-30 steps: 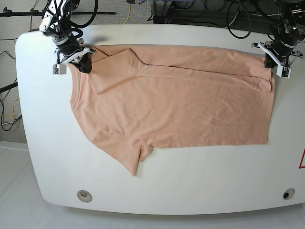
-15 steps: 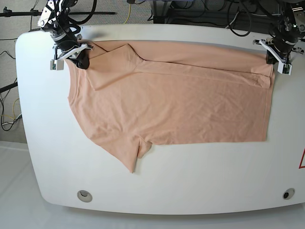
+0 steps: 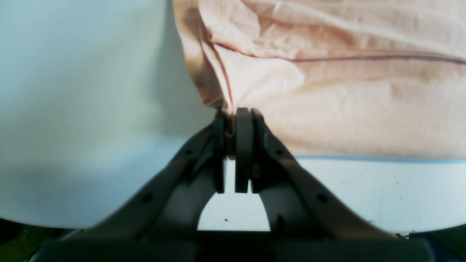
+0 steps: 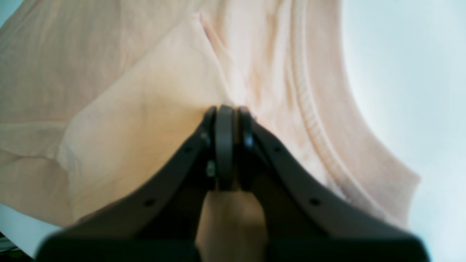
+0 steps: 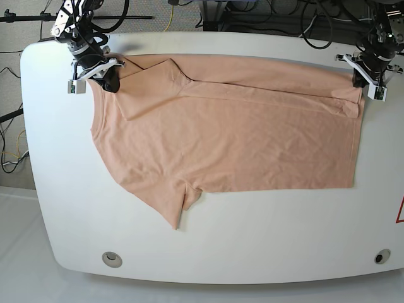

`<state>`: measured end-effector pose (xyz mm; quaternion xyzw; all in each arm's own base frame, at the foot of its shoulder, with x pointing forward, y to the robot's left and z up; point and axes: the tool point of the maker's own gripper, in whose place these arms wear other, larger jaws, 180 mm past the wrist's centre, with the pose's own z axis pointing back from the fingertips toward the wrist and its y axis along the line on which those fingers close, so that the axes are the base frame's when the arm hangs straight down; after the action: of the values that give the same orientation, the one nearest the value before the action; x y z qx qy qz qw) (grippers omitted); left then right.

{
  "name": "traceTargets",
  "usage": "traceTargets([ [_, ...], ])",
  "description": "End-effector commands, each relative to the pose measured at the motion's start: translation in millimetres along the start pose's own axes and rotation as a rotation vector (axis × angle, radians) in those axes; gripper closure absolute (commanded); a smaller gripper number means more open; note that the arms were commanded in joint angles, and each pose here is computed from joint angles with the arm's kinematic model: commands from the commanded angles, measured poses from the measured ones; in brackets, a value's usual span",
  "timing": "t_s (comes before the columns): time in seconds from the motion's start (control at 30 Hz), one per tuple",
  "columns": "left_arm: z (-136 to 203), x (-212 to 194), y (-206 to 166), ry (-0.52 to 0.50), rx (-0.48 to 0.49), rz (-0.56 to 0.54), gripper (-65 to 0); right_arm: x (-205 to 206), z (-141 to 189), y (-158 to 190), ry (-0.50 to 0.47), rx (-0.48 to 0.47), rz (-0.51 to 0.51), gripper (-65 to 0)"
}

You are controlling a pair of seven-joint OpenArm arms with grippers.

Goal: Fold the T-shirt properly
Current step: 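Keep both grippers closed on the folded edge, pulling it taut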

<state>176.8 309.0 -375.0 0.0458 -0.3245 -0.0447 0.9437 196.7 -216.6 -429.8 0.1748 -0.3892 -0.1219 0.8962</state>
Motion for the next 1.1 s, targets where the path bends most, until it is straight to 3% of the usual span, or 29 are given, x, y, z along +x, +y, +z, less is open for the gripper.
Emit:
traceTargets([
  [0.0,3.3,9.8,4.3,-0.030,0.010,-0.024,-0.7,-7.6,4.4,-4.9,0.045,-0.020,0.025,-0.8],
  [1.07,1.8,7.4,7.3,-0.006,0.022,-0.023,-0.4,-9.3,9.2,-3.0,0.049,-0.017,0.029,-0.1],
])
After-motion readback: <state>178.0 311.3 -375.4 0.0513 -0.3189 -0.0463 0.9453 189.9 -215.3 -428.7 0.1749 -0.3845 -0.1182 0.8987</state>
